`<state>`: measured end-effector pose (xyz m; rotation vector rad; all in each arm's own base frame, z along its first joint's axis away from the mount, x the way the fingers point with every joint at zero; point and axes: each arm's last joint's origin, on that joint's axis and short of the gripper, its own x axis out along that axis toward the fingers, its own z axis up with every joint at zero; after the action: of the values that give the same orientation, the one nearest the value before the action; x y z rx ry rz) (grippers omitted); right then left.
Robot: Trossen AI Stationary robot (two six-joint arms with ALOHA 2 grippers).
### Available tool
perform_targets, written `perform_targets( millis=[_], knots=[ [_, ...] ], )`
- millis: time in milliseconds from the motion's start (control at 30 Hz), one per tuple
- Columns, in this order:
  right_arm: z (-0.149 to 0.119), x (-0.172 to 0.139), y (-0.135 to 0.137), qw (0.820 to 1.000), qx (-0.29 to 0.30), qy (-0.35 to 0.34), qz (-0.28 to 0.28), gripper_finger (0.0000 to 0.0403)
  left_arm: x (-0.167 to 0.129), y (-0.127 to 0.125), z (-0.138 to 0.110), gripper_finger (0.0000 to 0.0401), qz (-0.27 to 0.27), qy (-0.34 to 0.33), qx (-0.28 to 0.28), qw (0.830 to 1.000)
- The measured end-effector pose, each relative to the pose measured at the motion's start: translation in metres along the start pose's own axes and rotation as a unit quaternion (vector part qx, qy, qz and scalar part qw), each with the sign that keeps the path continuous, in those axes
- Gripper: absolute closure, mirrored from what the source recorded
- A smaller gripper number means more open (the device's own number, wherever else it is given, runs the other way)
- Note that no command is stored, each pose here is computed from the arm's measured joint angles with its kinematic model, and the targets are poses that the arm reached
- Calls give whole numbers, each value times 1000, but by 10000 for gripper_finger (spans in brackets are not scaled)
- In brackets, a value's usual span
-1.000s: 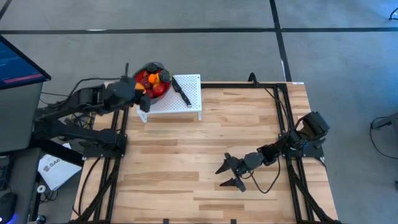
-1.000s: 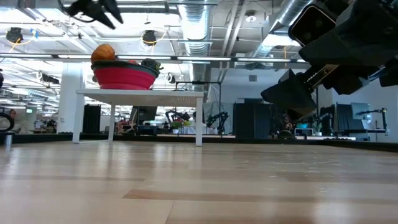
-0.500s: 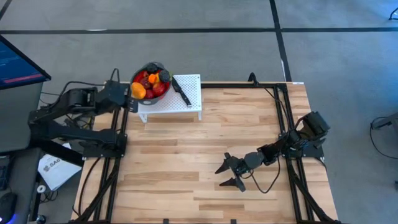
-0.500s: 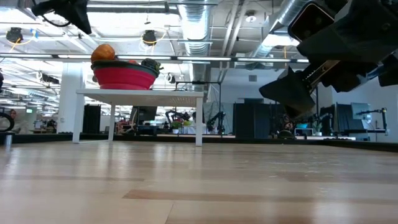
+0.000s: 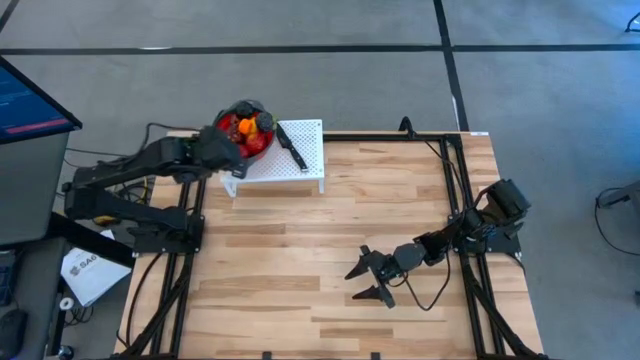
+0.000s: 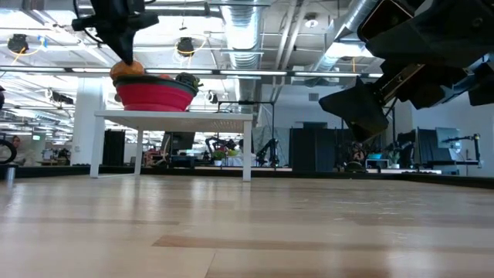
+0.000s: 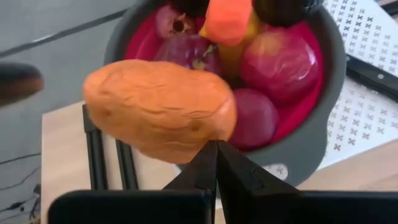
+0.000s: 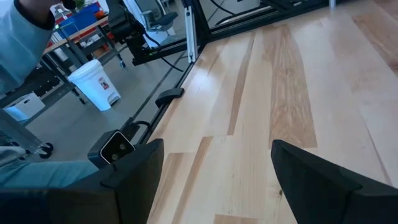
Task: Pick & Place Fruit
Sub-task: Adjust the mango, then return to home position
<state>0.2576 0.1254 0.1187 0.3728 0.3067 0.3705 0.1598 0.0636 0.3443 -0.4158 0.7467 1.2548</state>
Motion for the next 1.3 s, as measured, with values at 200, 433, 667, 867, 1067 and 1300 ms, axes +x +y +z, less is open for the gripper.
perform_targets(
  millis=[200,433,667,867,1067,1300],
  knots=[
    [0,0,0,1000,0,1,0,111,-1,-2,3,400,-6,-20,1,1000],
    [1,0,0,1000,-19,-5,-5,111,-22,13,-3,400,-72,-29,-6,997],
    [5,-9,7,990,-84,-93,-58,111,-58,4,-23,399,-197,-73,45,977],
    [9,-63,1,975,-82,-189,-85,112,-89,-41,-49,399,-257,-159,87,949],
    [28,-116,-21,968,-37,-241,-60,112,-99,-90,-81,399,-238,-224,114,938],
    [59,-137,-58,985,-68,-136,-77,113,-80,-128,-101,399,-205,-218,101,949]
  ],
)
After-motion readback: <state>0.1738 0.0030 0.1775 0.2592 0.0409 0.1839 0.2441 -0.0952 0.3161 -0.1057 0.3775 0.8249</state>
